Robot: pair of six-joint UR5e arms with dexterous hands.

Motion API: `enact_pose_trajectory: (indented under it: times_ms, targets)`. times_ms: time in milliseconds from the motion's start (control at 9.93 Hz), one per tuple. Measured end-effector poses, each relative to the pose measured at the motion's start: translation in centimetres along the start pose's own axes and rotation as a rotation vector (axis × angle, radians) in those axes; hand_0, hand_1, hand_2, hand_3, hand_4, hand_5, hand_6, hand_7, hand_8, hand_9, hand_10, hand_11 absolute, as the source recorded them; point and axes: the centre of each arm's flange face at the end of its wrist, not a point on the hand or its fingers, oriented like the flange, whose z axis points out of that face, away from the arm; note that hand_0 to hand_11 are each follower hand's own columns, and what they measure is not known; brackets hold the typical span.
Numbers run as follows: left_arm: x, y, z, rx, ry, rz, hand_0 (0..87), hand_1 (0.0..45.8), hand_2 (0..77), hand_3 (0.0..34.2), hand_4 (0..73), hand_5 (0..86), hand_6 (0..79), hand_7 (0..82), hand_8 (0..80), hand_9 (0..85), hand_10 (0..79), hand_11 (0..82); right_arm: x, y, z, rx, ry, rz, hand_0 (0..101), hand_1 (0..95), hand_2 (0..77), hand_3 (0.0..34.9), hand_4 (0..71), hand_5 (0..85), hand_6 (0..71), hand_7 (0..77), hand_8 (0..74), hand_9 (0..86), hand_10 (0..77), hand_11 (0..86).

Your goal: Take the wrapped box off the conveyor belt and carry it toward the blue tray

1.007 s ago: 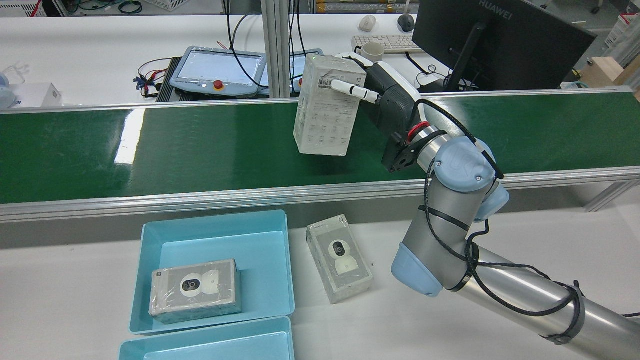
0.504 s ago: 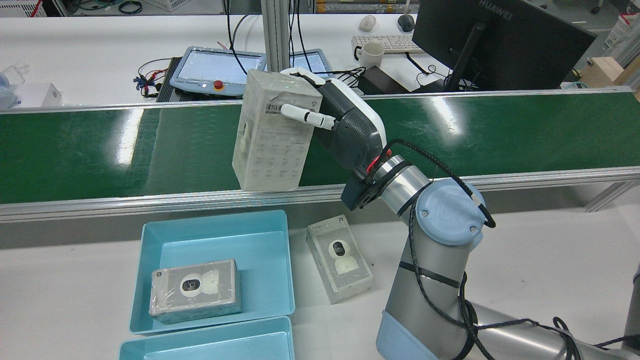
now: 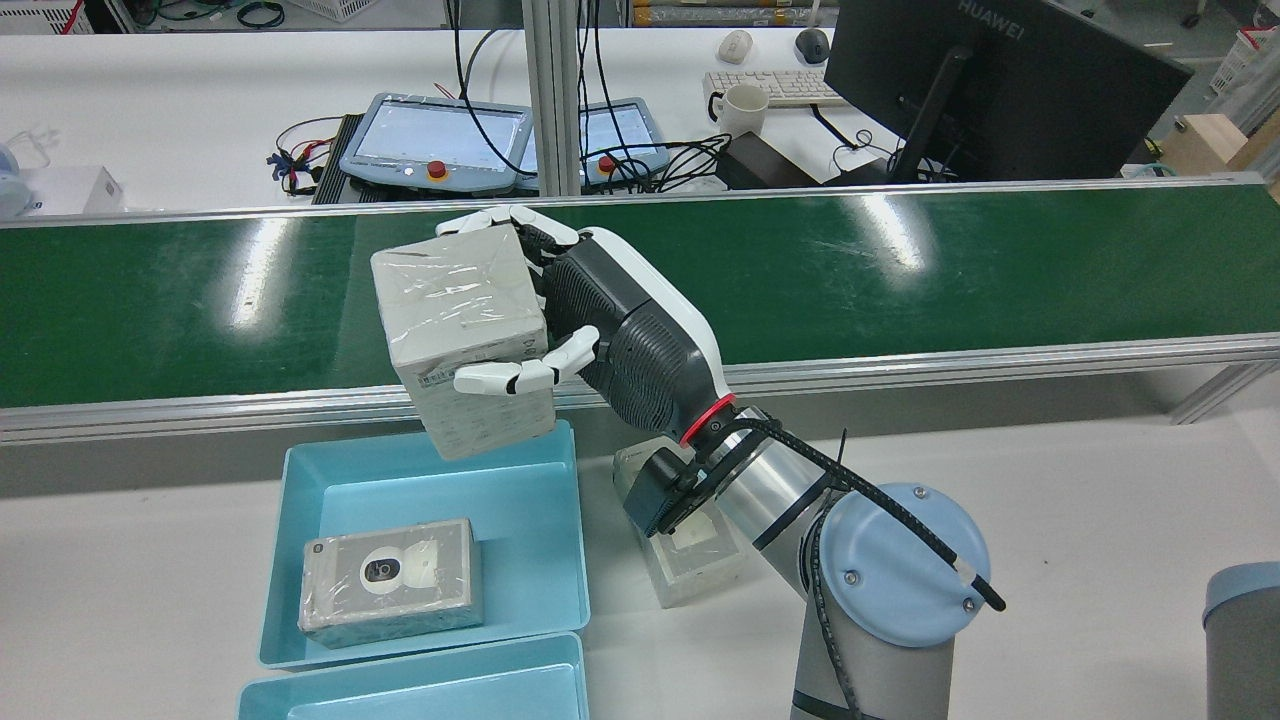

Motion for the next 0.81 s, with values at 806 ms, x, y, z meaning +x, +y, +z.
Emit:
enact_pose_trajectory:
  times_ms: [806]
  targets:
    - [0.00,0.00,0.00,0.000,0.000,0.000,0.0,0.0,0.5,0.0,0.0,0.5,0.0,0.5,0.5,0.0,0.5,0.0,0.64,0.09,-0.87,0.018,0.017,-0.010,46,10.4,15.3,31.1,22.9,30.0,0.0,22.4,0.0,2.7,2.2,3.3]
